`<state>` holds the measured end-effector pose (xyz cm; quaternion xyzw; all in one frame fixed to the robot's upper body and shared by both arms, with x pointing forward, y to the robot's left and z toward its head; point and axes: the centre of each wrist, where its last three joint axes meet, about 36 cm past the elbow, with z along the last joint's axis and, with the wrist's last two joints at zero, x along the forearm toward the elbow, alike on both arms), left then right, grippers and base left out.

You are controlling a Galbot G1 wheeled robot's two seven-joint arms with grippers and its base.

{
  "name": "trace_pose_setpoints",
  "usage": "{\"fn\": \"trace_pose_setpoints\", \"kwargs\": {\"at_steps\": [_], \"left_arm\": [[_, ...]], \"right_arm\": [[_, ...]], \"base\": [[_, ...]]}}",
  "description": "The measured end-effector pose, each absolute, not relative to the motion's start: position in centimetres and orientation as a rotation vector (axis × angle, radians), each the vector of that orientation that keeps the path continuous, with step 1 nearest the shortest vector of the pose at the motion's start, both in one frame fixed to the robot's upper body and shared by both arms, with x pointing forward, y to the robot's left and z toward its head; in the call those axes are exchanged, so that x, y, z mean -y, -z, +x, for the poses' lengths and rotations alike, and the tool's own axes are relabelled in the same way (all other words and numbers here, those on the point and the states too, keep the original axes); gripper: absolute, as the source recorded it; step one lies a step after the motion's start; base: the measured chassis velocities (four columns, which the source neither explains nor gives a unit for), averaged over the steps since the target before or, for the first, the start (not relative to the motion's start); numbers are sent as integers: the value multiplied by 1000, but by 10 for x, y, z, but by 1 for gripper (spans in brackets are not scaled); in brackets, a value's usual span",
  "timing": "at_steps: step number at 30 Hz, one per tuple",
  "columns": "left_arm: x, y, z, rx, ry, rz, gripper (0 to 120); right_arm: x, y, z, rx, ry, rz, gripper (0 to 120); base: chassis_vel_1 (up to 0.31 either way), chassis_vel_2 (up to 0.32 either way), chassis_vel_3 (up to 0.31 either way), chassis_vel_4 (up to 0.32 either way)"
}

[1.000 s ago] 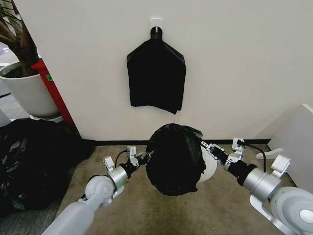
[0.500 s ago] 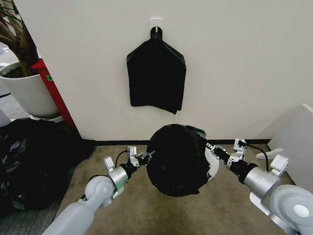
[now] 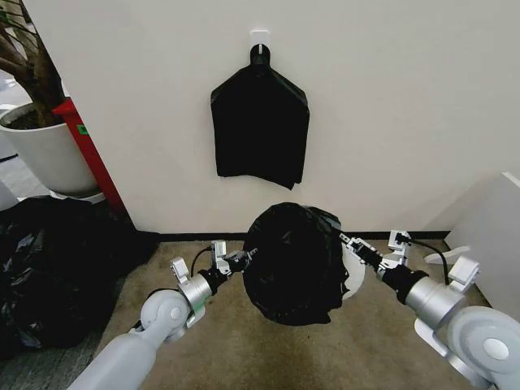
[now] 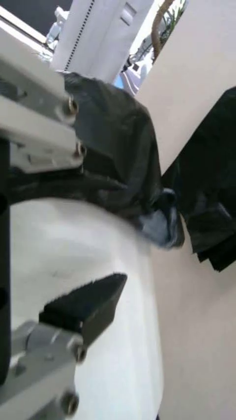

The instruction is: Place the garbage bag over the trash bin.

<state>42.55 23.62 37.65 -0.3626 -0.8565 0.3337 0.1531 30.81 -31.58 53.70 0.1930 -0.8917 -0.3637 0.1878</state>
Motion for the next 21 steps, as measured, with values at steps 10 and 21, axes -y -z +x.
{"fn": "trace_pose_setpoints", "kwargs": {"at_steps": [10,21], "left_arm": [[-222,-375,428,2660,-689,-727,2],[-196,-380,416,2887,-386,-632,2]], "right_arm": [[301,-579,295,2753,801,617,89],[206,-541,323,2807,244,844,96]], "base": [[0,0,0,0],[0,0,0,0]]}}
